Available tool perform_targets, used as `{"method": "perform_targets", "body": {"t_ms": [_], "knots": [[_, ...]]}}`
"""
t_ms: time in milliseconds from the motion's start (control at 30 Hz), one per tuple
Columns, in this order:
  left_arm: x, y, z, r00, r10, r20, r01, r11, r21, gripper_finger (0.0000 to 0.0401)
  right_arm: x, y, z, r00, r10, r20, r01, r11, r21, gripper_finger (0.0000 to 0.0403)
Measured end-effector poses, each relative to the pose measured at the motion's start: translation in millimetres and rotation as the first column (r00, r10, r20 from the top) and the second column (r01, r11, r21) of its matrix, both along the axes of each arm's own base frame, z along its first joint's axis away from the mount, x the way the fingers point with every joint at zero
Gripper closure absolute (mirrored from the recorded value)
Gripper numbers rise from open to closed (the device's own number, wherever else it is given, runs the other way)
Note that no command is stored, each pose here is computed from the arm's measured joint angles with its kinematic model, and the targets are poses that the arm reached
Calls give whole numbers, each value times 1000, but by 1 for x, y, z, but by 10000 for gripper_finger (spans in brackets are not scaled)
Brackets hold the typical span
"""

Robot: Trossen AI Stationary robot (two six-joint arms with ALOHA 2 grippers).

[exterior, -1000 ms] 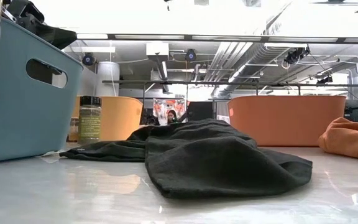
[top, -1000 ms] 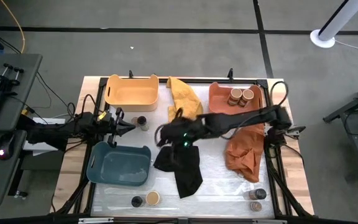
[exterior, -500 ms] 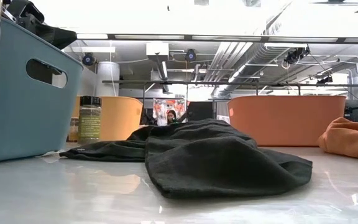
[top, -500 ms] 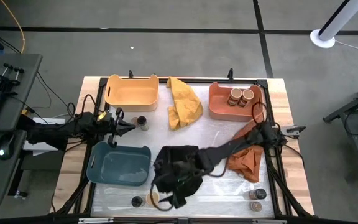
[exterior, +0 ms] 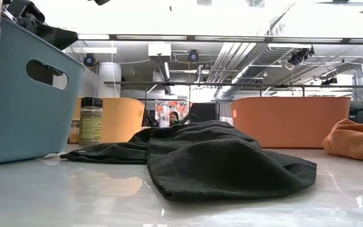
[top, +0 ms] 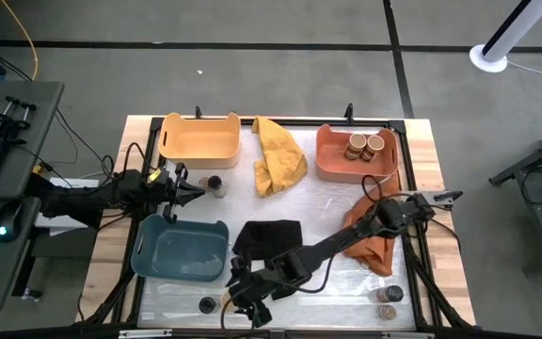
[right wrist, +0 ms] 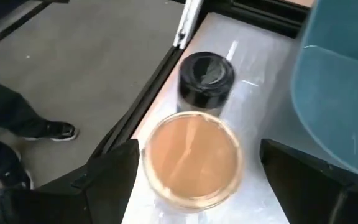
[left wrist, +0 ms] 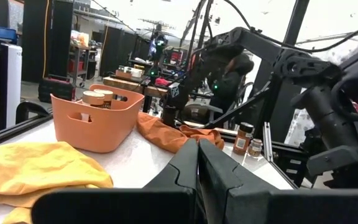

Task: Sort spices by type
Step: Put the gold spice bottle into the orange bin

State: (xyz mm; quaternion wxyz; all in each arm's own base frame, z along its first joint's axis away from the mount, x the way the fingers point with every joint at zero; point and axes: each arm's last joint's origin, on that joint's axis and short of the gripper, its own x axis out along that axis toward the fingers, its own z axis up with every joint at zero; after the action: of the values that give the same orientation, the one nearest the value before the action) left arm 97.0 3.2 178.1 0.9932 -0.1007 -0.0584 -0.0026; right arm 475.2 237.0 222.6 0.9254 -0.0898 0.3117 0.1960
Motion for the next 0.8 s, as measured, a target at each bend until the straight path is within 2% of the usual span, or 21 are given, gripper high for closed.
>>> {"method": "perform_targets", "body": {"t_ms": [333,633,800], "knots": [[0,0,0,1000,0,-1,0,1000,0,401,0,1,-1,1000,10,-11,-9,1000,22,72],[0,0,0,1000,0,0,0,1000,0,401,6,3,-25,999,-14,-32,14,1000,-8,72],[0,0,0,1000,0,-1,0,1000,0,401,6,3,-26,999,-14,-32,14,1000,-8,72]]}}
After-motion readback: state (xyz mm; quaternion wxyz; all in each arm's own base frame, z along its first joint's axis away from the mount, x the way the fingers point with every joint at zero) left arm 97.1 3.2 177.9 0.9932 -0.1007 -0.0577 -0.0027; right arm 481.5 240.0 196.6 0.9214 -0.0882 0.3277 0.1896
